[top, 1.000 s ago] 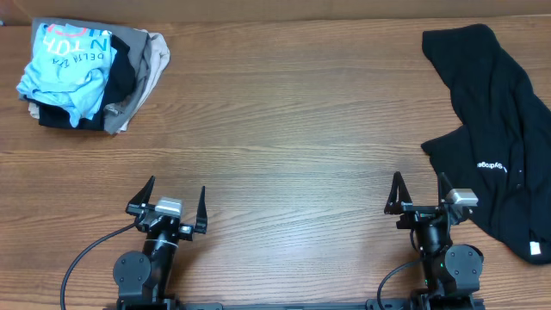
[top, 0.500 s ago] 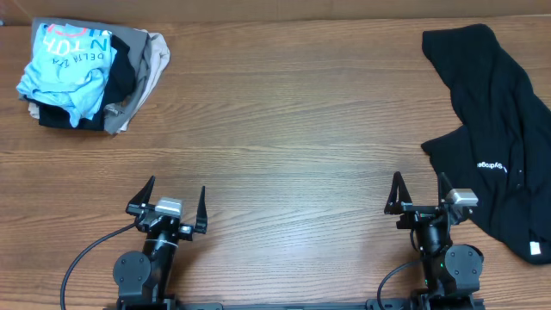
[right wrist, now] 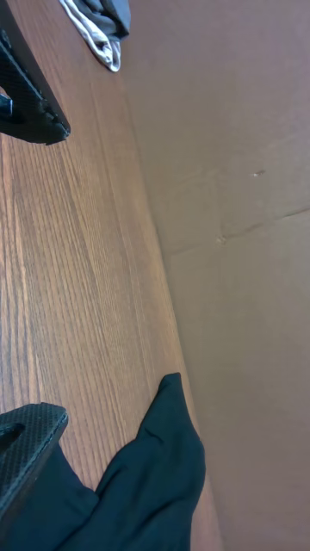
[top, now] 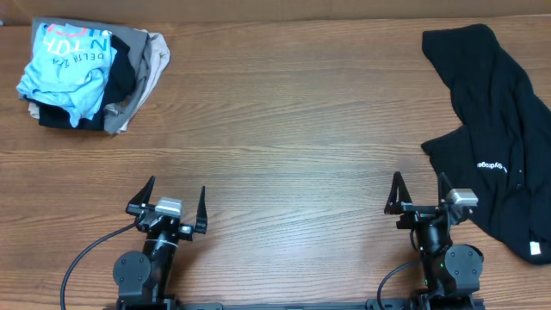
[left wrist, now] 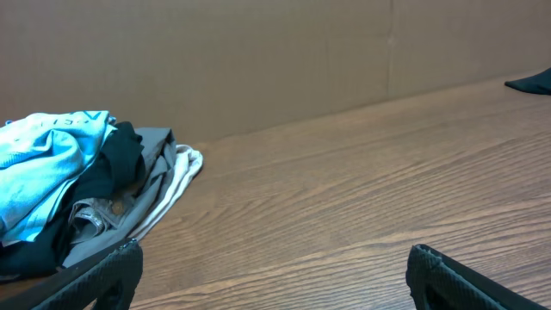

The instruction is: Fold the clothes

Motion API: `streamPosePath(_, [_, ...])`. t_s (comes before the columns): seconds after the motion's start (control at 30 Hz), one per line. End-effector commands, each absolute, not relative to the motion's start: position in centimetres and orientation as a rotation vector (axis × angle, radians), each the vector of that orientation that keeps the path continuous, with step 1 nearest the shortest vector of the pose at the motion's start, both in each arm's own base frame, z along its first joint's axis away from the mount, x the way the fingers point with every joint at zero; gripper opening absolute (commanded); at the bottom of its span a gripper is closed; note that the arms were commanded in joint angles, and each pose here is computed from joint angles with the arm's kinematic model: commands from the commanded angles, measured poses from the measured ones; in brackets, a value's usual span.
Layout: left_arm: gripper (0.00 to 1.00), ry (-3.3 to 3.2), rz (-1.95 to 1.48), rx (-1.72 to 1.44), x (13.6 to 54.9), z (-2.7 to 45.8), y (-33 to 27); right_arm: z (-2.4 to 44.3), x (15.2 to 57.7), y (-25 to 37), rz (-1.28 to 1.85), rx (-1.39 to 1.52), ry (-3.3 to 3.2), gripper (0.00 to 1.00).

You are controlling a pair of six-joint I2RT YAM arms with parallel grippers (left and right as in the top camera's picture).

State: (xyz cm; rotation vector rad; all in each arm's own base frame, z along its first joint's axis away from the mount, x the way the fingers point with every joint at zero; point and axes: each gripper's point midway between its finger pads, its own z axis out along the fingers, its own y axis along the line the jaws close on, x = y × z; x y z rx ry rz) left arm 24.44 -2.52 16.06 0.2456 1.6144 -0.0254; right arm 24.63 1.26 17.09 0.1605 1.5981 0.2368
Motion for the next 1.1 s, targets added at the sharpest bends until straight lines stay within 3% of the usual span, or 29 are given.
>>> streamPosePath(0.0, [1.0,1.609,-0.035,0.23,24.41,16.13,-2.54,17.01,24.63,1.06,0.226,0.164,1.589,1.0])
streamPosePath(1.07, [1.0,1.608,-0.035,0.231,24.41,16.15,-2.54,17.31,24.63,1.0,0.225,0.166,1.577,1.0])
